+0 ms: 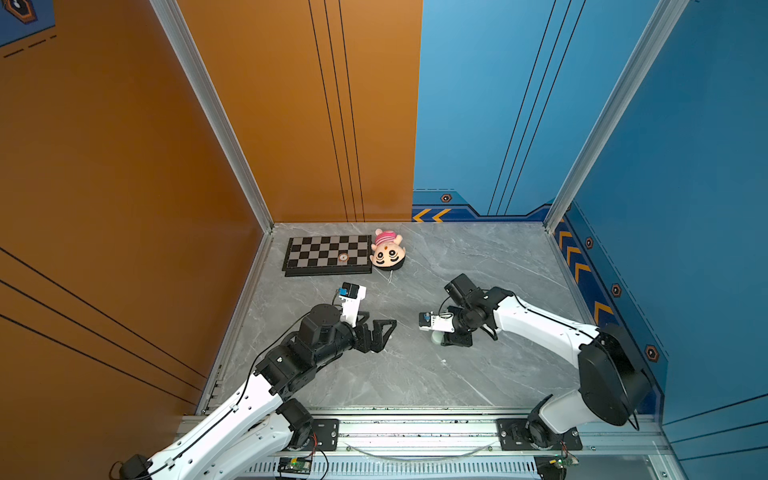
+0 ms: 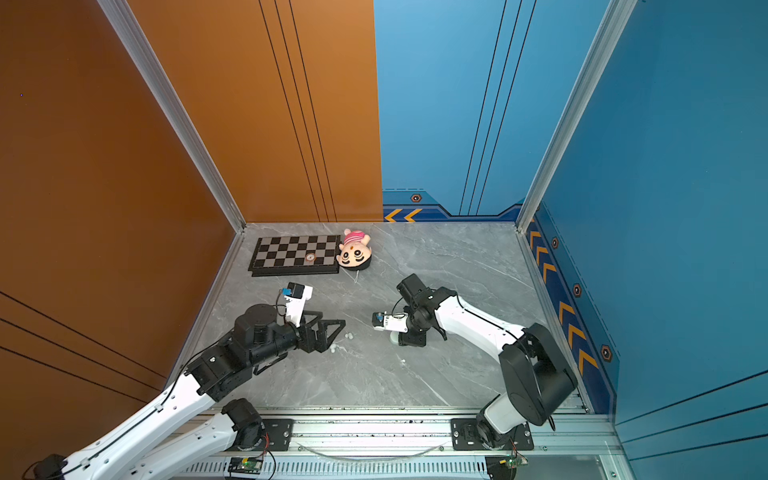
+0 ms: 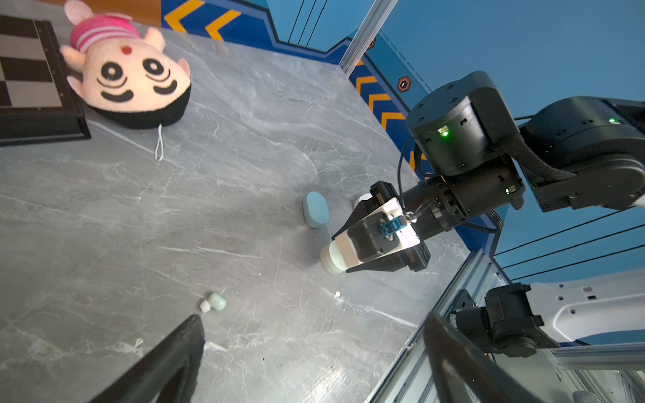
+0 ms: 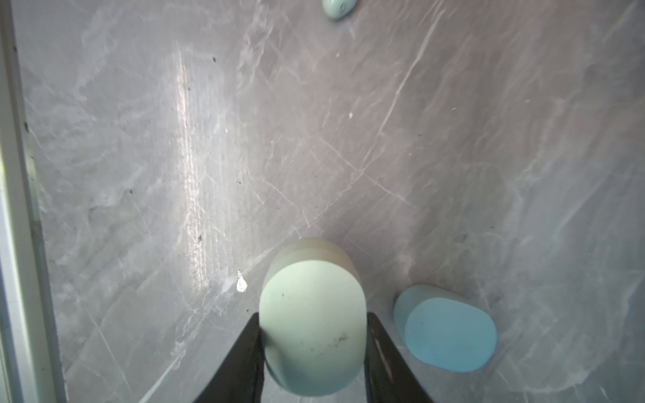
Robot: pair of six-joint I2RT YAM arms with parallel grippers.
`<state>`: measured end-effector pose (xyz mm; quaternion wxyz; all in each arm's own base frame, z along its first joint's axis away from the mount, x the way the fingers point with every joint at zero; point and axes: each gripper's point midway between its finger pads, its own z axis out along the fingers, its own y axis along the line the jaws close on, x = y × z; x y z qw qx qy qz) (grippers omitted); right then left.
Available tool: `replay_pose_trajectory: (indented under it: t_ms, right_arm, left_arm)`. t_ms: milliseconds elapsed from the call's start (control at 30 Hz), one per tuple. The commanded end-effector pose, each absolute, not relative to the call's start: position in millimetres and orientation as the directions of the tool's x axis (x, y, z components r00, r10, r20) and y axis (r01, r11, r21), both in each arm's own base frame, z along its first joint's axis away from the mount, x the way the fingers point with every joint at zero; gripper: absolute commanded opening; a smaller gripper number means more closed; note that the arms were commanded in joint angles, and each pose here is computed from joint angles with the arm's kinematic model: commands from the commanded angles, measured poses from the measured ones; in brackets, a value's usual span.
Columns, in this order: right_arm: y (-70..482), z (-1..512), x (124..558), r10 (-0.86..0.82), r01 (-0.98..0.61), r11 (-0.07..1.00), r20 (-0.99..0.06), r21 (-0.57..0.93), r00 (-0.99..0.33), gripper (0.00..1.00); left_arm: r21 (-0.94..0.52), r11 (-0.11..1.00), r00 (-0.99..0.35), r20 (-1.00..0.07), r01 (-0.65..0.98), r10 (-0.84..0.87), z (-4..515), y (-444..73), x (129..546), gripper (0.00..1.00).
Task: Insert the wireless bluetooth earbuds into the charging case
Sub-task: 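Lift the green case with the right gripper and pass it to the left gripper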
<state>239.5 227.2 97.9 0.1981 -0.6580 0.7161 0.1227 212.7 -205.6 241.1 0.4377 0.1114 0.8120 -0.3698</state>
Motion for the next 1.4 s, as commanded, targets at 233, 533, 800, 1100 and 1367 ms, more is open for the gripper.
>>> replay_pose_trajectory:
  t_ms: [233, 533, 800, 1100, 1367]
  right_arm:
    - [248.4, 196.3, 220.2, -0.66, -0.982, 0.168, -0.73, 0.087, -0.178, 0.26]
    - [264.0, 246.2, 209.5, -0.55, -0.98, 0.1, -0.811, 0.172, -0.199, 0.25]
    - [274.2, 268.6, 196.2, -0.525, -0.982, 0.037, -0.832, 0.188, -0.179, 0.25]
    - [277.2, 260.7, 194.6, -0.577, -0.983, 0.018, -0.801, 0.185, -0.161, 0.25]
    - [280.8, 254.6, 193.9, -0.586, -0.98, 0.004, -0.794, 0.198, -0.163, 0.23]
  left_arm:
    - [-0.284, 0.535, -0.323, -0.946, 0.796, -0.022, 277.1, -228.7, 192.8, 0.99]
    - [-0.082, 0.281, -0.141, -0.971, 0.956, 0.193, 258.8, -252.9, 158.6, 0.98]
    - [-0.089, 0.212, -0.121, -0.982, 0.973, 0.142, 263.3, -273.9, 168.6, 0.88]
    - [-0.078, 0.146, -0.097, -0.987, 0.986, 0.128, 263.3, -295.4, 180.7, 0.78]
    - [-0.085, 0.145, -0.099, -0.99, 0.986, 0.096, 267.2, -301.0, 188.7, 0.72]
